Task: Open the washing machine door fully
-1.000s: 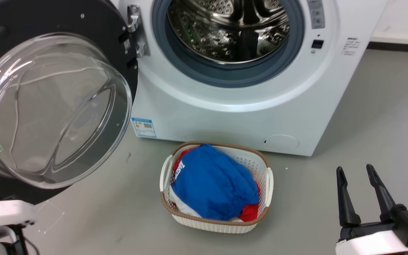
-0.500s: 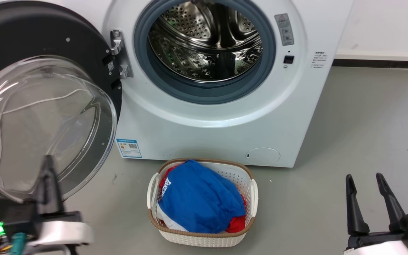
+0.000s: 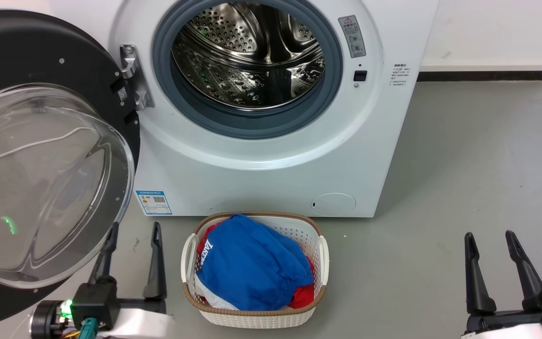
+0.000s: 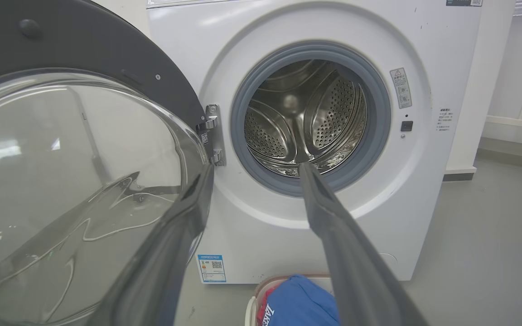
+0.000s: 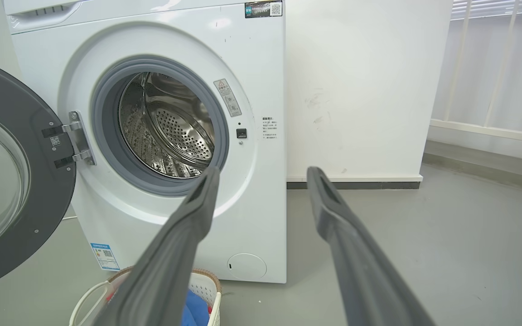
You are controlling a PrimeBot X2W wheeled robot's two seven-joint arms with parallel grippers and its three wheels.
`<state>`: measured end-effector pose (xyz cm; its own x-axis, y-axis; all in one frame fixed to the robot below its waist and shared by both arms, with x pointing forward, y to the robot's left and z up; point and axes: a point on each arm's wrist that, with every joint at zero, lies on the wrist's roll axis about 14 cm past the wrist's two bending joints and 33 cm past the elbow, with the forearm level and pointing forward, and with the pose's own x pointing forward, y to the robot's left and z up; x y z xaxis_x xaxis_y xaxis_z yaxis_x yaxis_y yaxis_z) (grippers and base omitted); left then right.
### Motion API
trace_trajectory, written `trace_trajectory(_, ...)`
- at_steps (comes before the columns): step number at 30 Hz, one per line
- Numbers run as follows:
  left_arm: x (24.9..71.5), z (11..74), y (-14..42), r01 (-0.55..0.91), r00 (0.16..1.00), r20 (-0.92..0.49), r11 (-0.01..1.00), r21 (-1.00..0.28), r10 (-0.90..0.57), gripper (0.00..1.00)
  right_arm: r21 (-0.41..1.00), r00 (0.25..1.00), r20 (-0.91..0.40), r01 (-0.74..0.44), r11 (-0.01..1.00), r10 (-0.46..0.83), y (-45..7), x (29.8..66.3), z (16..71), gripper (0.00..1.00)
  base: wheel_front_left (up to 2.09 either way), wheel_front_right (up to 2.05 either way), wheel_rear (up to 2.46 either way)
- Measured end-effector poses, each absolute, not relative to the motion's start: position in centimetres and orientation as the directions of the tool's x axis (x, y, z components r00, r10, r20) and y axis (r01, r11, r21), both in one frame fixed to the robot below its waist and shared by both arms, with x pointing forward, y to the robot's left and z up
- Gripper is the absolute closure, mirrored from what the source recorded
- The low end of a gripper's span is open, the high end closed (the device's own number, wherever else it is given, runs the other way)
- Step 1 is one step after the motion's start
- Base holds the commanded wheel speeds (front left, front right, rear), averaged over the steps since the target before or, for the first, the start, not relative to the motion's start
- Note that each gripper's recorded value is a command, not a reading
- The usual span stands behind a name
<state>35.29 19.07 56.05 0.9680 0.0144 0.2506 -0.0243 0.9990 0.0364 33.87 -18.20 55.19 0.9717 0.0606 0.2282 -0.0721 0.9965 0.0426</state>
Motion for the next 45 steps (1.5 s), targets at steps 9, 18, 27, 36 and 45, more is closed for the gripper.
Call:
trace_trajectory(9, 35.4, 53.3, 18.0, -0.011, 0.986, 0.168, 1.0, 0.006, 0.009, 0.0, 0.051, 0.974, 0.223, -0.052, 0.997, 0.039, -18.8, 33.6, 55.0, 0.0, 0.0, 0.0, 0.0)
trace_trajectory(18, 35.3, 52.1, 17.9, -0.015, 0.991, 0.131, 1.0, -0.006, 0.015, 0.0, 0.058, 0.978, 0.205, -0.047, 0.997, 0.035, -19.0, 33.6, 54.4, 0.0, 0.0, 0.0, 0.0)
trace_trajectory(27, 34.6, 49.5, 18.1, -0.021, 0.999, 0.047, 1.0, -0.022, 0.022, 1.0, 0.077, 0.991, 0.131, -0.042, 0.996, 0.032, -19.0, 33.2, 52.1, 1.0, 0.0, 0.0, 0.0)
trace_trajectory(36, 34.7, 48.5, 19.0, -0.064, 0.998, -0.015, 0.978, -0.2, 0.063, 1.0, 0.262, 0.995, 0.095, -0.022, 0.965, -0.003, -19.4, 33.4, 51.2, 1.0, 0.0, 0.0, 0.0)
trace_trajectory(45, 35.1, 48.2, 19.4, -0.088, 0.996, -0.046, 0.928, -0.362, 0.076, 1.0, 0.416, 0.997, 0.079, -0.011, 0.91, -0.024, -19.7, 34.2, 51.1, 1.0, 0.0, 0.0, 0.0)
